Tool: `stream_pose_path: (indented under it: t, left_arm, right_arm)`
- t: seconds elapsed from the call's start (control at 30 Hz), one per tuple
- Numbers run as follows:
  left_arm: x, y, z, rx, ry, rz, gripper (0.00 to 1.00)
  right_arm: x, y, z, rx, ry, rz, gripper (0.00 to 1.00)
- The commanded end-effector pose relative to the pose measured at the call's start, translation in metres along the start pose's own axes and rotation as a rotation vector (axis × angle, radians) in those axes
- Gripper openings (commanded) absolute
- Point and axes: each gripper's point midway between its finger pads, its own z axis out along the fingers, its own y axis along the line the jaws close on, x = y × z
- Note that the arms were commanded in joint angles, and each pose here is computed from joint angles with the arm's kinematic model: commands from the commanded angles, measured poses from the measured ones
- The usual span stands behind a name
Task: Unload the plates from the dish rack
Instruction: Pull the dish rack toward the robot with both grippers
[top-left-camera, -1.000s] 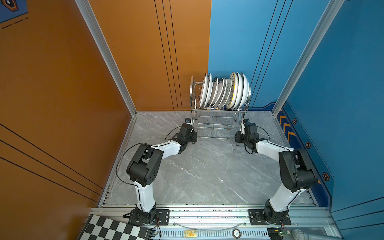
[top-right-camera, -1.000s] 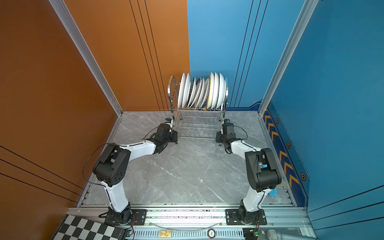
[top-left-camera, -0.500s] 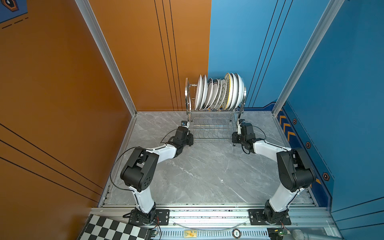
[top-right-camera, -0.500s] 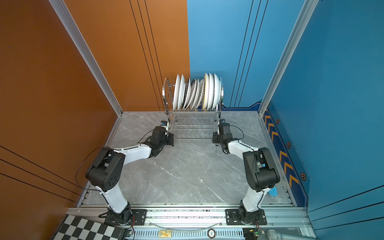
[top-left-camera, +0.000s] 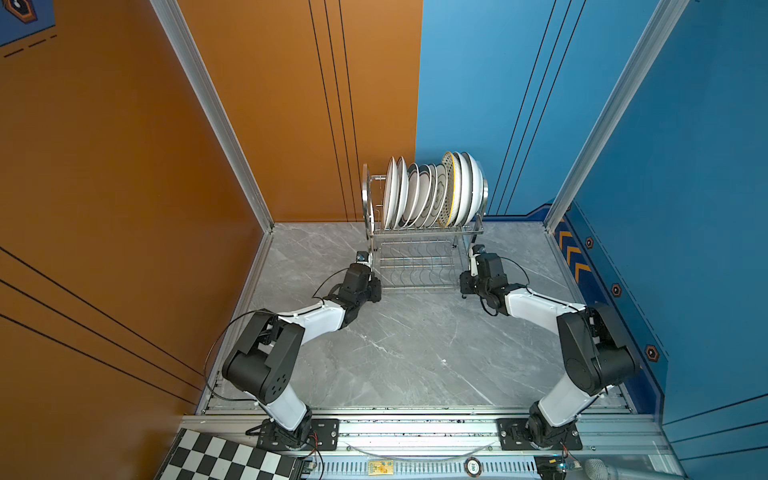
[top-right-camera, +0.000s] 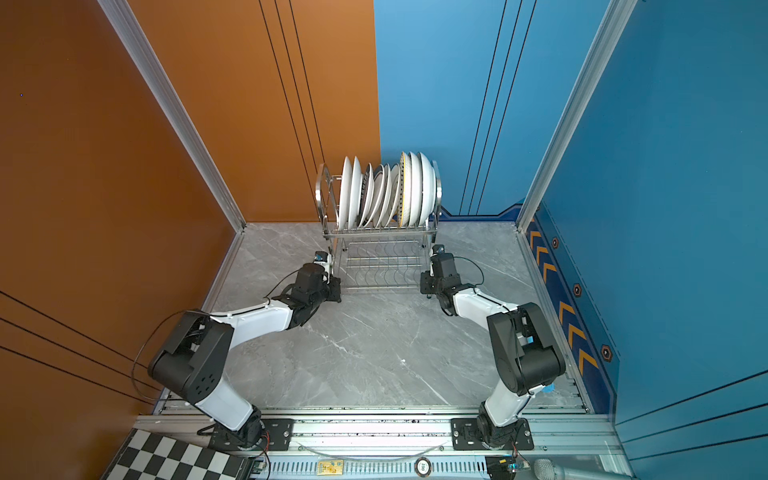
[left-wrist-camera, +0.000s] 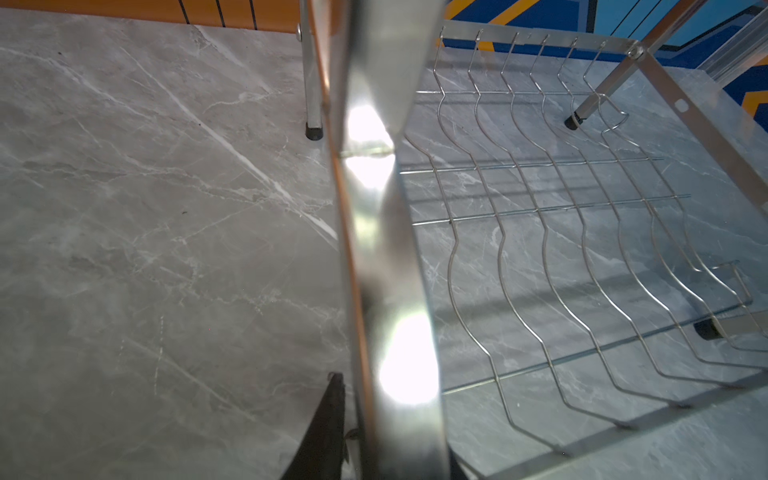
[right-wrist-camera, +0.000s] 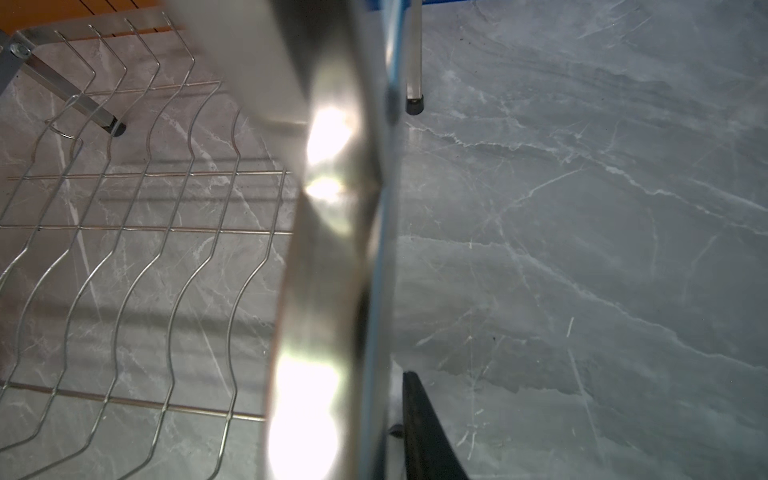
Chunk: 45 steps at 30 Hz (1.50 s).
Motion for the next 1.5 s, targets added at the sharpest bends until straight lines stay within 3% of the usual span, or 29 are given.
stream_pose_path:
  t: [0.0, 0.33, 0.87, 1.17, 1.47]
  left_arm:
    - [0.049, -0.023, -0.013, 0.072, 0.157, -0.084, 0.02]
    - [0.083, -0.052, -0.043, 0.095, 0.191, -0.009, 0.02]
    - [0.127, -0.05, -0.088, 0.08, 0.182, 0.034, 0.02]
    - [0.153, -0.036, -0.105, 0.056, 0.174, 0.022, 0.02]
    - [0.158, -0.023, -0.114, 0.014, 0.163, 0.029, 0.02]
  right_arm:
    - [0.011, 0.024, -0.019, -0.107, 0.027, 0.151, 0.17]
    - [0.034, 0.016, -0.042, -0.089, 0.028, 0.167, 0.16]
    - [0.064, 0.007, -0.085, -0.052, 0.018, 0.214, 0.16]
    - [0.08, 0.017, -0.073, -0.053, 0.071, 0.182, 0.16]
    - [0.07, 0.042, -0.05, -0.079, 0.086, 0.143, 0.17]
